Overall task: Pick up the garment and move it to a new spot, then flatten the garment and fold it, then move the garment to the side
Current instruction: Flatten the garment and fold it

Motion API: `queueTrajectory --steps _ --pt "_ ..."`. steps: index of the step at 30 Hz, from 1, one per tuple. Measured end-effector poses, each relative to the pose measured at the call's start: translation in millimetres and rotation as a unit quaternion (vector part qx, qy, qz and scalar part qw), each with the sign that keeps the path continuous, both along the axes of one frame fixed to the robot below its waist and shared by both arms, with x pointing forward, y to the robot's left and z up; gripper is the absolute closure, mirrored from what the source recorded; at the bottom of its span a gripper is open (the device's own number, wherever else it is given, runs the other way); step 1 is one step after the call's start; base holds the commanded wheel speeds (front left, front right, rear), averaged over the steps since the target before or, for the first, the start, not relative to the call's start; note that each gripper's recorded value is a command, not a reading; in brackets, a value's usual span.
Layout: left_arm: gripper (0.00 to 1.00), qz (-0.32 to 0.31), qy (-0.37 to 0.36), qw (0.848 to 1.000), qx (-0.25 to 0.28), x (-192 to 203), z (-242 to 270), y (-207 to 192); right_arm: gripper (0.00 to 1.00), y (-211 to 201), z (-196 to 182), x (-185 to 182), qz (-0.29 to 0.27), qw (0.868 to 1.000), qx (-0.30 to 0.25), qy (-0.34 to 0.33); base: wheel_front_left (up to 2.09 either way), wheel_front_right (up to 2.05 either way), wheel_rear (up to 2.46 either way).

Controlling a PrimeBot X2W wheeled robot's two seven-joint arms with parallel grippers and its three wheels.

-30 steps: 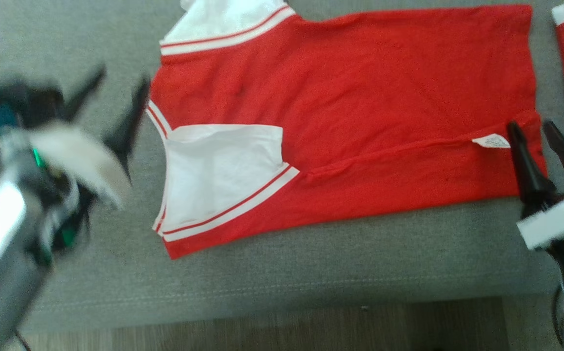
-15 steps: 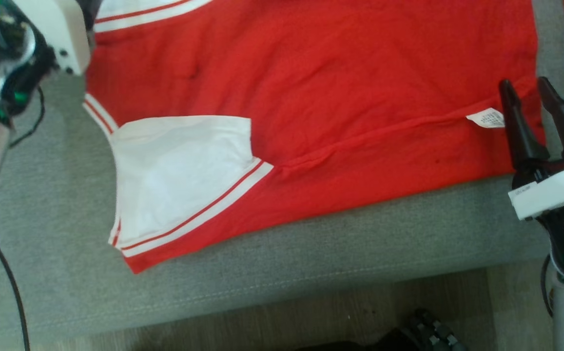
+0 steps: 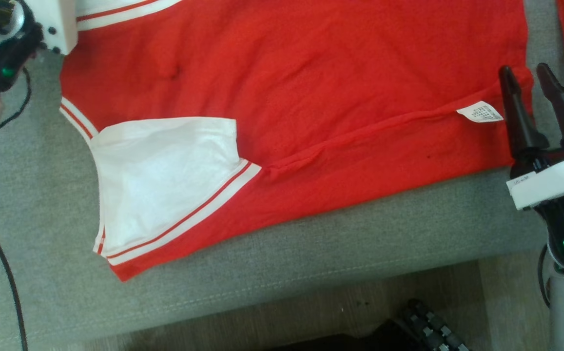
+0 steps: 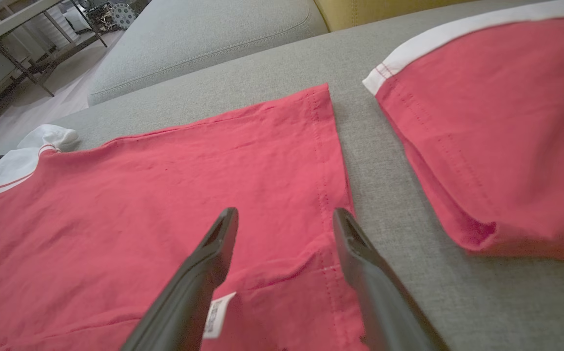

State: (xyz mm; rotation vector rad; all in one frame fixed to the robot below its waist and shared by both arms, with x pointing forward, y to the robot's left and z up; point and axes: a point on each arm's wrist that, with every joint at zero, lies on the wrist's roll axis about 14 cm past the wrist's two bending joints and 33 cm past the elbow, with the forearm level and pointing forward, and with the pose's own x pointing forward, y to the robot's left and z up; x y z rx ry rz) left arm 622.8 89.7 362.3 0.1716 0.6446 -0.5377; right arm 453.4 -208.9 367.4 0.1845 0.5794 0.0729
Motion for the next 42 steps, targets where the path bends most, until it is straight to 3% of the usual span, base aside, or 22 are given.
queueTrajectory --steps 1,11,16,22,33,36,39,40,42 --pt "1.00 -0.006 0.003 1.000 -0.001 -1.7 -0.9 -2.7 0.00 -0.5 0.2 0.3 -0.001 1.000 0.000 -0.001 0.00 0.00 0.00" --pt "1.00 -0.015 -0.039 0.999 -0.015 2.5 18.4 -9.0 0.00 -6.4 21.9 36.7 0.001 1.000 -0.009 -0.020 0.00 0.00 0.00" --pt "1.00 -0.022 -0.076 0.997 -0.017 13.0 40.8 -12.3 0.00 -23.1 23.2 66.9 0.007 0.997 -0.058 0.043 0.00 0.00 0.00" --pt "1.00 -0.030 -0.094 0.995 -0.007 16.2 49.9 -11.9 0.00 -42.4 18.7 88.9 0.003 0.985 -0.121 0.119 0.00 0.00 0.00" --pt "1.00 -0.026 -0.097 0.995 0.007 20.5 46.1 1.0 0.00 -39.0 -2.4 107.8 0.011 0.979 -0.129 0.158 0.00 0.00 0.00" --pt "1.00 -0.024 -0.095 0.995 0.011 19.9 44.7 4.7 0.23 -40.4 -3.2 112.6 0.013 0.978 -0.134 0.157 0.00 0.00 0.00" --pt "1.00 -0.025 -0.098 0.995 0.014 20.6 47.7 6.1 0.55 -40.7 -4.4 115.2 0.016 0.977 -0.139 0.159 0.00 0.00 0.00" --pt "1.00 -0.025 -0.101 0.995 0.014 20.9 49.0 6.3 0.55 -39.8 -4.7 116.0 0.017 0.978 -0.137 0.158 0.00 0.00 0.00" --pt "1.00 -0.025 -0.101 0.994 0.014 20.7 50.0 7.3 1.00 -37.6 -6.1 117.1 0.022 0.978 -0.136 0.157 0.00 0.00 0.00"
